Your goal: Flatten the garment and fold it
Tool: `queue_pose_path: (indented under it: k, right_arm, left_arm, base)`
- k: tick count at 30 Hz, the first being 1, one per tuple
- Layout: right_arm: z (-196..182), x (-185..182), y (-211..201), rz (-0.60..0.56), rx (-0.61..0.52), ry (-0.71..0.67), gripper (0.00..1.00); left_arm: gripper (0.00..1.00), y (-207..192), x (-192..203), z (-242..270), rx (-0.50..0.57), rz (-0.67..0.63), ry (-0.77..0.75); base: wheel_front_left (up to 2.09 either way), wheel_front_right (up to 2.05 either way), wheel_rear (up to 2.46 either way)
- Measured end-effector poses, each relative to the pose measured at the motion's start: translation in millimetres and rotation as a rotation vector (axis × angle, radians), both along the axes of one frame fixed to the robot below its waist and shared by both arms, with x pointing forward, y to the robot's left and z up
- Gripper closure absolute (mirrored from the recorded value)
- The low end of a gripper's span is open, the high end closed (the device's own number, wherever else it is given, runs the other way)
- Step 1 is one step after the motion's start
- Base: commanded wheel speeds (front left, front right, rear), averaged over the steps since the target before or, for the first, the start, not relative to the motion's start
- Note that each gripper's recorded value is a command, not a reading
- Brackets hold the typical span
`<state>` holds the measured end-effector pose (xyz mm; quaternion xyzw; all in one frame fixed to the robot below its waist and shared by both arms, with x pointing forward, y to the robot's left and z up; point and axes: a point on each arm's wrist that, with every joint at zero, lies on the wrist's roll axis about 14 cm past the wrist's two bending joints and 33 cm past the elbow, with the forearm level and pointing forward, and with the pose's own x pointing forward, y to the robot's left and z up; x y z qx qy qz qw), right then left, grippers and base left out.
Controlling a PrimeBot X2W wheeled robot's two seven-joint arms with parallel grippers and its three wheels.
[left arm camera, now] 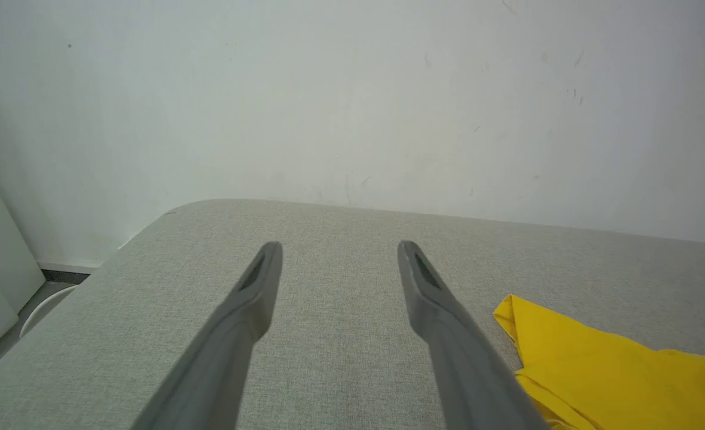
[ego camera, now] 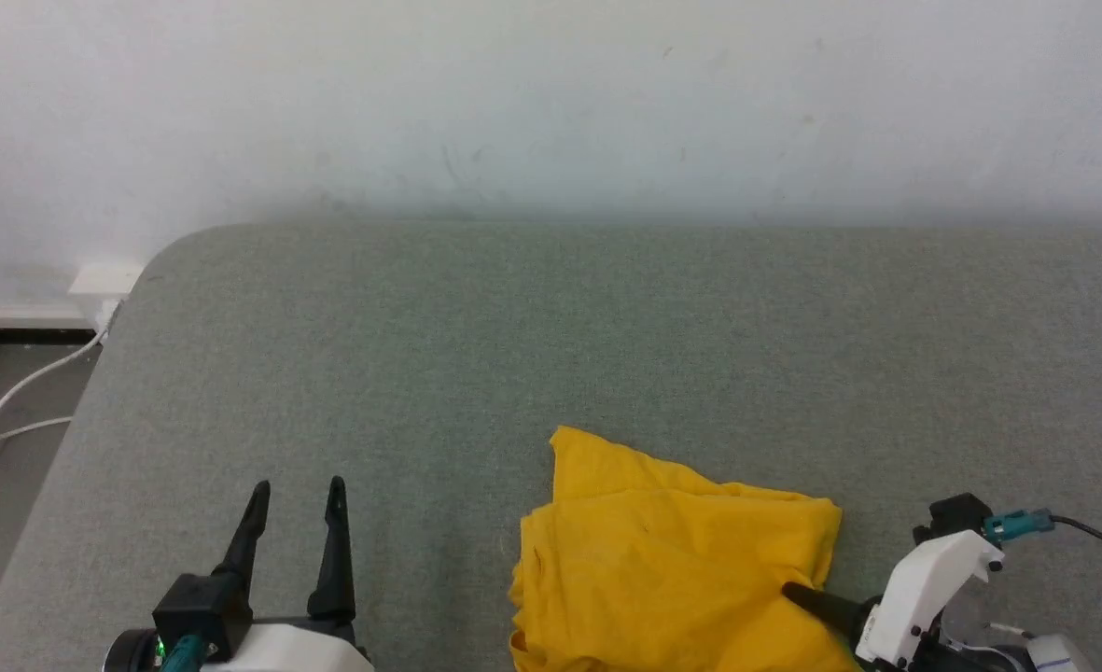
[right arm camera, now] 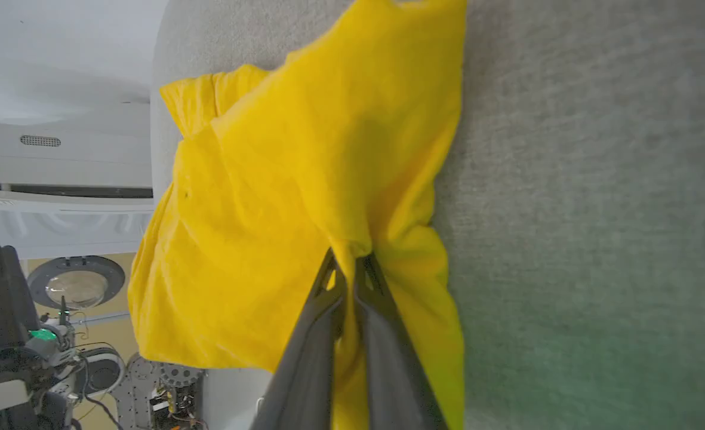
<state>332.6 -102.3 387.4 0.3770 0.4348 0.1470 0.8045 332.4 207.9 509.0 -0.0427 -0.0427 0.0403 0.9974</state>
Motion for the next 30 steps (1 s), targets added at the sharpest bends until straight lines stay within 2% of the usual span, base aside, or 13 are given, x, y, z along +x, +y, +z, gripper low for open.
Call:
queue_pose_path:
  k: [2, 6, 8, 11, 14, 19, 24, 30]
  right_arm:
    - [3, 3, -8, 0.023, -0.086, -0.063, 1.0]
    - [11, 11, -35, 0.095, -0.331, -0.205, 1.0]
    - [13, 13, -54, 0.144, -0.471, -0.253, 1.0]
    - [25, 19, -78, 0.166, -0.61, -0.313, 1.0]
    - [36, 21, -104, 0.139, -0.691, -0.333, 1.0]
    - [46, 12, -134, 0.071, -0.725, -0.325, 1.0]
    - [61, 6, -200, -0.061, -0.852, -0.324, 1.0]
    - [78, 18, -265, -0.232, -0.96, -0.344, 1.0]
  left_arm:
    - [0.0, -1, 0, 1, 0.0, -0.005, -0.003]
    - [0.0, -7, 1, 3, 0.004, -0.024, -0.009]
    - [0.0, -11, 3, 2, 0.003, -0.037, -0.008]
    - [0.0, -21, 9, 4, 0.0, -0.065, -0.014]
    - [0.0, -34, 15, 4, -0.009, -0.102, -0.013]
    - [0.0, -64, 31, 3, -0.021, -0.181, -0.008]
    - [0.0, -97, 53, 9, -0.017, -0.277, -0.031]
    - [0.0, -130, 85, 8, -0.02, -0.367, -0.046]
  base:
    - [0.0, 0.0, 0.0]
    - [0.0, 0.0, 0.0]
    - [0.0, 0.0, 0.0]
    - [0.0, 0.0, 0.0]
    - [0.0, 0.0, 0.0]
    - [0.0, 0.0, 0.0]
    - [0.0, 0.0, 0.0]
    - [0.0, 0.0, 0.0]
